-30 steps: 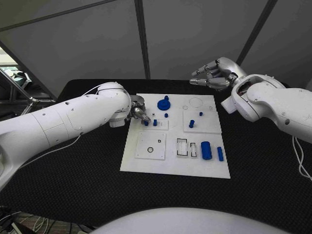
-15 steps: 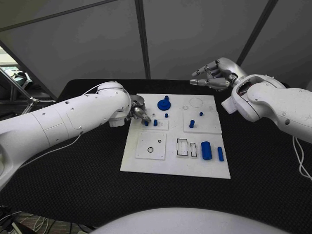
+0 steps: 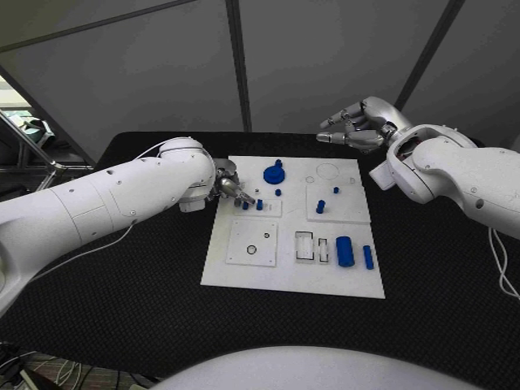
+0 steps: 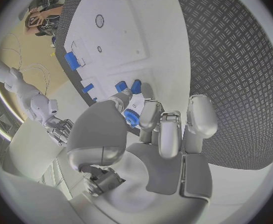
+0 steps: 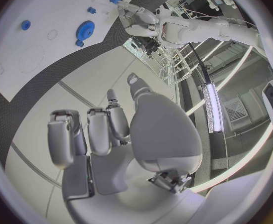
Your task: Assemble the parts on the task board
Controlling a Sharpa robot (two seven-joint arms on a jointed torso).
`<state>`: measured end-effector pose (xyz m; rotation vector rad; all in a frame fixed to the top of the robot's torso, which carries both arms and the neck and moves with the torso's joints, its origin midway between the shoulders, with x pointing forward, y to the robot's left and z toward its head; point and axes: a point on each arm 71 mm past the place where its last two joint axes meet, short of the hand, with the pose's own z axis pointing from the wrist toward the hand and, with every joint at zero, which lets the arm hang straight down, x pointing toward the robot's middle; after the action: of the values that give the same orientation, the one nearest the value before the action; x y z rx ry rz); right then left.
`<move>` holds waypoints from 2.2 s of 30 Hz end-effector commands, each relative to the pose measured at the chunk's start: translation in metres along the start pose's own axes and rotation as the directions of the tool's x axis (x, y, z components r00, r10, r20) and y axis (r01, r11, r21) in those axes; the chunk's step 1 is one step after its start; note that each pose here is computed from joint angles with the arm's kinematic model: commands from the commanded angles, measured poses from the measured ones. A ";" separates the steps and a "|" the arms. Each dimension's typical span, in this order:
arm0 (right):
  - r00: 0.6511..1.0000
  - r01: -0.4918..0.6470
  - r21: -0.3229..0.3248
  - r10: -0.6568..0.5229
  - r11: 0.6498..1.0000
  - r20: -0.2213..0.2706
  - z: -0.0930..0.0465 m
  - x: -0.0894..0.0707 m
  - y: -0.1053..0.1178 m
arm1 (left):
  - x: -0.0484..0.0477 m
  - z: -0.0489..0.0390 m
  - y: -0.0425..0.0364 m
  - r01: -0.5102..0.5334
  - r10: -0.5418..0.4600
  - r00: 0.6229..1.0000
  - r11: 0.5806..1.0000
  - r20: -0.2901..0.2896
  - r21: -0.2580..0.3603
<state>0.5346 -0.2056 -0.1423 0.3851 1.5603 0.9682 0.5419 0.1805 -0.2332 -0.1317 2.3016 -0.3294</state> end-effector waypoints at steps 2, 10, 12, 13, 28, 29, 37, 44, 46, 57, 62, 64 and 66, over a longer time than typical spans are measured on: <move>1.000 -0.003 -0.005 0.003 1.000 -0.007 0.001 0.000 0.001 | 0.0023 0.0025 0.0113 -0.013 0.015 1.000 0.998 0.019 -0.064; 1.000 -0.002 -0.003 0.002 1.000 -0.007 0.001 0.000 0.001 | 0.0012 0.0025 0.0114 0.016 -0.014 0.999 0.999 0.031 -0.050; 1.000 -0.002 -0.003 0.002 1.000 -0.007 0.001 0.000 0.001 | 0.0014 0.0025 0.0111 0.031 -0.030 0.999 0.999 0.029 -0.043; 1.000 -0.002 -0.003 0.002 1.000 -0.007 0.001 0.000 0.001 | 0.0014 0.0024 0.0108 0.036 -0.034 0.999 0.999 0.028 -0.040; 1.000 -0.002 -0.002 0.002 1.000 -0.006 0.001 0.000 0.000 | -0.0171 -0.0067 0.0090 0.145 -0.145 0.988 0.989 0.053 0.014; 1.000 -0.002 -0.002 0.002 1.000 -0.006 0.001 0.000 0.000 | -0.0189 -0.0079 0.0094 0.152 -0.153 0.987 0.988 0.054 0.018; 1.000 -0.002 -0.001 0.002 1.000 -0.006 0.001 0.000 0.000 | -0.0233 -0.0103 0.0093 0.165 -0.166 0.985 0.986 0.048 0.026; 1.000 -0.001 0.001 0.001 1.000 -0.005 0.000 -0.001 0.000 | -0.0251 -0.0108 0.0088 0.174 -0.177 0.983 0.984 0.055 0.047; 1.000 -0.001 0.001 0.001 1.000 -0.004 0.000 -0.001 0.000 | -0.0269 -0.0113 0.0070 0.189 -0.194 0.979 0.979 0.069 0.074; 1.000 0.000 0.004 0.000 1.000 -0.002 0.000 -0.002 -0.001 | -0.0295 -0.0170 0.0026 0.186 -0.195 0.978 0.975 0.067 0.124; 1.000 -0.001 0.005 0.001 1.000 -0.003 0.000 -0.002 -0.001 | -0.0280 -0.0210 0.0057 0.163 -0.170 0.984 0.980 0.058 0.110; 1.000 0.000 0.006 0.000 1.000 -0.003 0.000 -0.002 -0.001 | -0.0272 -0.0226 0.0075 0.158 -0.164 0.985 0.982 0.055 0.104; 1.000 0.000 0.006 0.000 1.000 -0.002 0.000 -0.002 -0.001 | -0.0258 -0.0239 0.0095 0.153 -0.158 0.986 0.983 0.051 0.097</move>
<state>0.5352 -0.2085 -0.1432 0.3905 1.5667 0.9594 0.5438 0.1999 -0.2022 -0.2943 2.2022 -0.5122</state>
